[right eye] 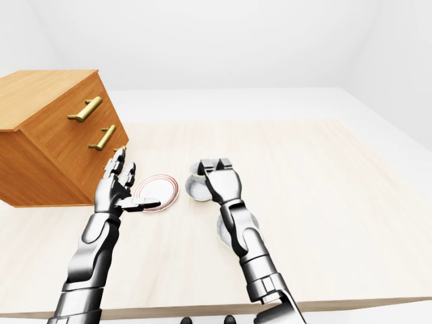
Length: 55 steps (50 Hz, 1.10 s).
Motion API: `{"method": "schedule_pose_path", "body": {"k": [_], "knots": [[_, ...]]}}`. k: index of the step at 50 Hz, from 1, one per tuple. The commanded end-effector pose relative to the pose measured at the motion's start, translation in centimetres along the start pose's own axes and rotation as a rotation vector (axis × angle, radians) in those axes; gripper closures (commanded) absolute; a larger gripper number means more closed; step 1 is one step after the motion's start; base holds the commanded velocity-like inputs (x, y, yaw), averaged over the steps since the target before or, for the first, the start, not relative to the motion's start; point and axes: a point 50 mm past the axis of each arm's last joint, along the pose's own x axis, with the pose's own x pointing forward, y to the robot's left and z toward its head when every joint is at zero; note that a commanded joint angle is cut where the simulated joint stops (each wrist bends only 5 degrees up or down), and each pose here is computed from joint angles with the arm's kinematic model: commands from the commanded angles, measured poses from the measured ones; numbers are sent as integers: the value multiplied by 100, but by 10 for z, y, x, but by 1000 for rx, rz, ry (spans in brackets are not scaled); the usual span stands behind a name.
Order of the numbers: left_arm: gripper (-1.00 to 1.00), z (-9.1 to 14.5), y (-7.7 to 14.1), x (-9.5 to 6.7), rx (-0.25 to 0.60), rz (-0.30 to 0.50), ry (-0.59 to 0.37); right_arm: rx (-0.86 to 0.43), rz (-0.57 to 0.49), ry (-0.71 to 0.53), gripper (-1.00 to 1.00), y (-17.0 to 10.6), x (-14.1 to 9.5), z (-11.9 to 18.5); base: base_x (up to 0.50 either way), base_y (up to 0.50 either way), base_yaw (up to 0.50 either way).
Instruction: Stack the bowl at the front on the bowl in the middle.
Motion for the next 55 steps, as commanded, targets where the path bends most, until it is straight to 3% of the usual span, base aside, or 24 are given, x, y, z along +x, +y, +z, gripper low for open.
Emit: {"method": "schedule_pose_path", "body": {"k": [1, 24, 52, 53, 54, 55], "knots": [[-100, -2, 0, 0, -2, 1, 7, -12, -19, -20, 100, 2, -1, 8, 0, 0, 0], [-100, -4, 1, 0, -3, 0, 16, -32, -17, -43, 100, 8, 8, 16, 0, 0, 0], [-100, -6, 1, -1, -5, 2, 26, -52, 6, -46, 100, 19, 0, 16, 0, 0, 0], [-100, -6, 1, -1, -5, 2, 25, -56, 5, -48, 83, 19, 0, 17, 0, 0, 0], [-100, -6, 1, -1, -5, 3, 25, -50, 47, -45, 12, 23, -2, 17, 0, 0, 0], [-100, -6, 1, -1, -5, 3, 25, -50, 26, -46, -100, 21, -3, 17, 0, 0, 0]]}}
